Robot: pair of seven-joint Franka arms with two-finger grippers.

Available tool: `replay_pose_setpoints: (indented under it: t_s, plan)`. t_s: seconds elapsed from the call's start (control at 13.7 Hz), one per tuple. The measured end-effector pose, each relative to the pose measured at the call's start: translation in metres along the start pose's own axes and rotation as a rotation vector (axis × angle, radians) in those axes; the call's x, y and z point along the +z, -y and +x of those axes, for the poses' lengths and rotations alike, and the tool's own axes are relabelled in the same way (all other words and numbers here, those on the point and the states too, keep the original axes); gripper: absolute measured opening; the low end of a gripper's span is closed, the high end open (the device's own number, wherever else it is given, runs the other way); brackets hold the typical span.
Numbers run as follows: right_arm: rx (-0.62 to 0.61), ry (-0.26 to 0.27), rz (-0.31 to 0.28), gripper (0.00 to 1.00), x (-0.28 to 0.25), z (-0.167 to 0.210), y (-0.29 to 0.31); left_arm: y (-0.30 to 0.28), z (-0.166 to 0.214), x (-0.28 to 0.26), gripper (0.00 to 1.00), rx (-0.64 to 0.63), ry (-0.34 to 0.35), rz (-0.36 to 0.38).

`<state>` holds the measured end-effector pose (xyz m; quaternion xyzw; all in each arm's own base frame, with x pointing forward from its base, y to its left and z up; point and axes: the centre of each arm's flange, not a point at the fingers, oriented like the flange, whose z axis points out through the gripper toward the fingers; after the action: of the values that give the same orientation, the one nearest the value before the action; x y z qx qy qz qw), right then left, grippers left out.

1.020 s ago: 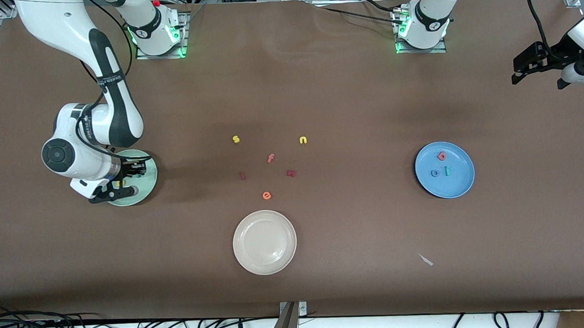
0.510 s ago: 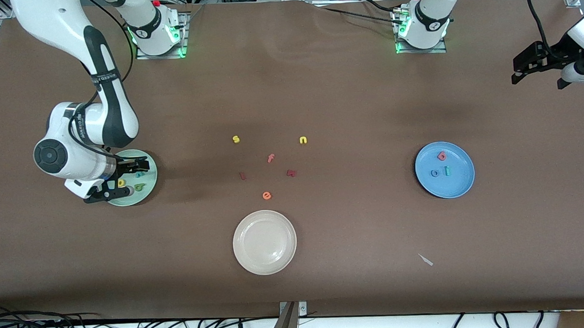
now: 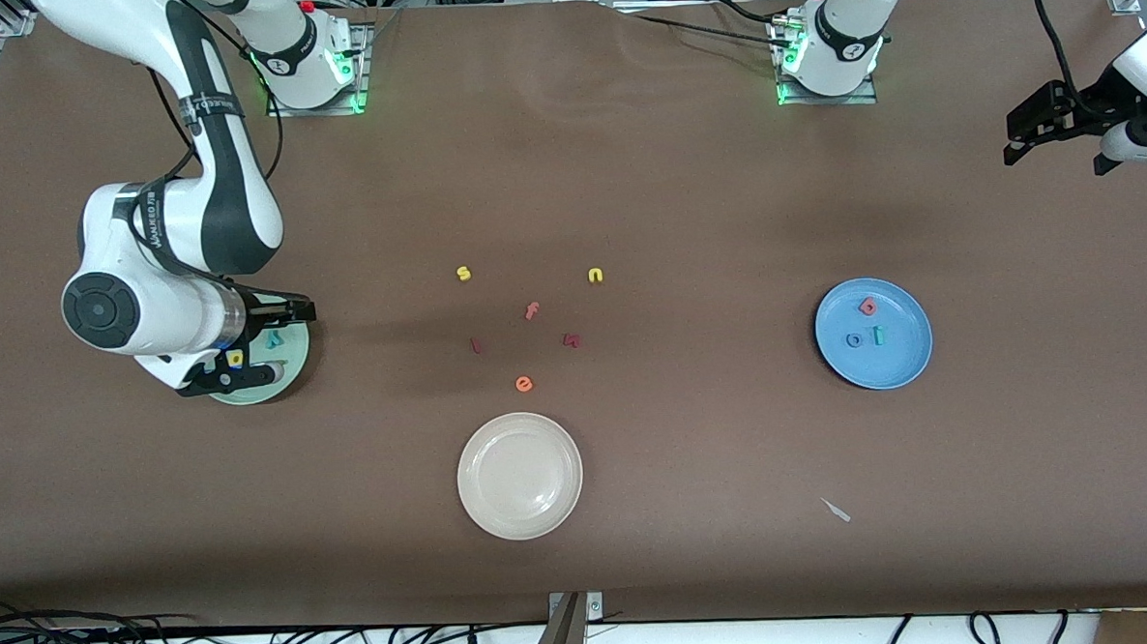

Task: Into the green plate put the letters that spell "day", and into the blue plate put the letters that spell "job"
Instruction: 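Release the green letter on the green plate and raise the right gripper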

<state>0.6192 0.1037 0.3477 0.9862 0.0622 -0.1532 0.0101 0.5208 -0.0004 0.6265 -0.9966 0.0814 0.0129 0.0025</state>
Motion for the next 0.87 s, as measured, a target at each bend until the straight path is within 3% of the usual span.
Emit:
replay_pose_setpoints:
  t_s: [0.15,0.36,0.87]
  plan:
    - [-0.012,0.017,0.002,1.00,-0.021,-0.003,0.007,0.000,0.000,0.000,1.00,0.000,0.000,0.000]
    - [-0.058,-0.019,0.021,1.00,-0.052,-0.012,0.027,0.000,0.000,0.000,1.00,0.000,0.000,0.000]
    - [-0.081,-0.080,0.005,1.00,-0.155,-0.093,-0.001,0.000,0.000,0.000,1.00,0.000,0.000,0.000]
